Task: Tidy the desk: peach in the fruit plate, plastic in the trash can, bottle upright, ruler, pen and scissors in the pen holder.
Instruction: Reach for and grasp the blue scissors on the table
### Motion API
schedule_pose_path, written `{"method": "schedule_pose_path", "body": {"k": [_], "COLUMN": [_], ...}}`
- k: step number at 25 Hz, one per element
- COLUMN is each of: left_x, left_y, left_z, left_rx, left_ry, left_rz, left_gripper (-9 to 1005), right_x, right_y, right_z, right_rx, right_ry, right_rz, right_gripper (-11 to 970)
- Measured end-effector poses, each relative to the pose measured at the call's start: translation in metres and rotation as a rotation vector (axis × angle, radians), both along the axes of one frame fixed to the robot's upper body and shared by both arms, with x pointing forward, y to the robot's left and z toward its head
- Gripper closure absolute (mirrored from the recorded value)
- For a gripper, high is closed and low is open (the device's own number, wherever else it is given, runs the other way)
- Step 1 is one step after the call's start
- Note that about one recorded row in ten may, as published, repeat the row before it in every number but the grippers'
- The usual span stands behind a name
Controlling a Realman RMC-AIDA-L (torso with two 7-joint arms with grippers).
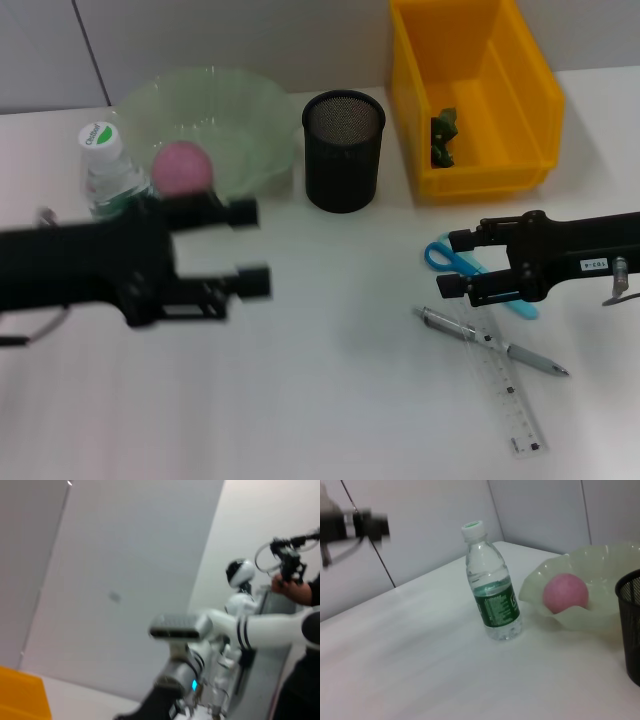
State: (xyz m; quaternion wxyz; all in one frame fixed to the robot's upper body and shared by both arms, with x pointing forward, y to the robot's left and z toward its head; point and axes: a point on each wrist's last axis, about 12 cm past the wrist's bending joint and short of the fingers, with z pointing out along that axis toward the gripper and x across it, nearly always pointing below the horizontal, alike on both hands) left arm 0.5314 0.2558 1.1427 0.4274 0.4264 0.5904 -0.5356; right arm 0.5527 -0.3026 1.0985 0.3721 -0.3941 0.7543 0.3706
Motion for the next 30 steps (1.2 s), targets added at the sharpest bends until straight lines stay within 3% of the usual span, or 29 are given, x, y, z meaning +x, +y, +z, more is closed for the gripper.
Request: {"method": "schedule_pose_path", "body": {"k": [2, 6, 8, 9, 15, 16, 17, 26, 29, 30], "left_x": [-0.002, -0.009, -0.009, -0.011, -0.012, -0.015, -0.018, -0.02, -0.02, -0.02], "left_y": [-0.003, -0.014, -0.014, -0.015, -0.016, -0.017, -0.018, -0.018, -0.018, -0.018], "left_z": [-0.005, -0.037, -0.037, -0.05, -0.06, -0.081, -0.09, -0.097, -0.097, -0.097], "left_rx": [0.006, 0.063, 0.063, 0.085, 0.107, 0.195, 0.245, 0.284, 0.284, 0.283], "left_ry": [0.002, -0.007, -0.007, -0.018, -0.028, -0.068, -0.088, -0.104, -0.111, -0.112], "left_rz": [-0.009, 0.019, 0.019, 0.047, 0.07, 0.123, 0.129, 0.131, 0.13, 0.13], "left_gripper": [191, 190, 190, 190, 190, 190, 190, 190, 190, 190], "right_x": [0.001, 0.004, 0.005, 0.005, 0.006, 0.006, 0.006, 0.007, 0.013, 0.019], "right_y": [0.001, 0.005, 0.006, 0.007, 0.009, 0.009, 0.009, 0.006, 0.006, 0.01], "right_z": [0.001, 0.003, 0.004, 0.004, 0.004, 0.004, 0.004, 0.005, 0.018, 0.031], "right_rx": [0.001, 0.001, 0.001, 0.001, -0.007, -0.007, -0.007, -0.015, -0.037, -0.092], "right_ry": [0.001, 0.005, 0.007, 0.01, 0.043, 0.043, 0.047, 0.089, 0.133, 0.197], "right_rz": [0.003, 0.01, 0.013, 0.013, 0.018, 0.018, 0.016, -0.01, -0.033, -0.056], "right_gripper": [185, 185, 185, 185, 185, 185, 185, 185, 185, 185]}}
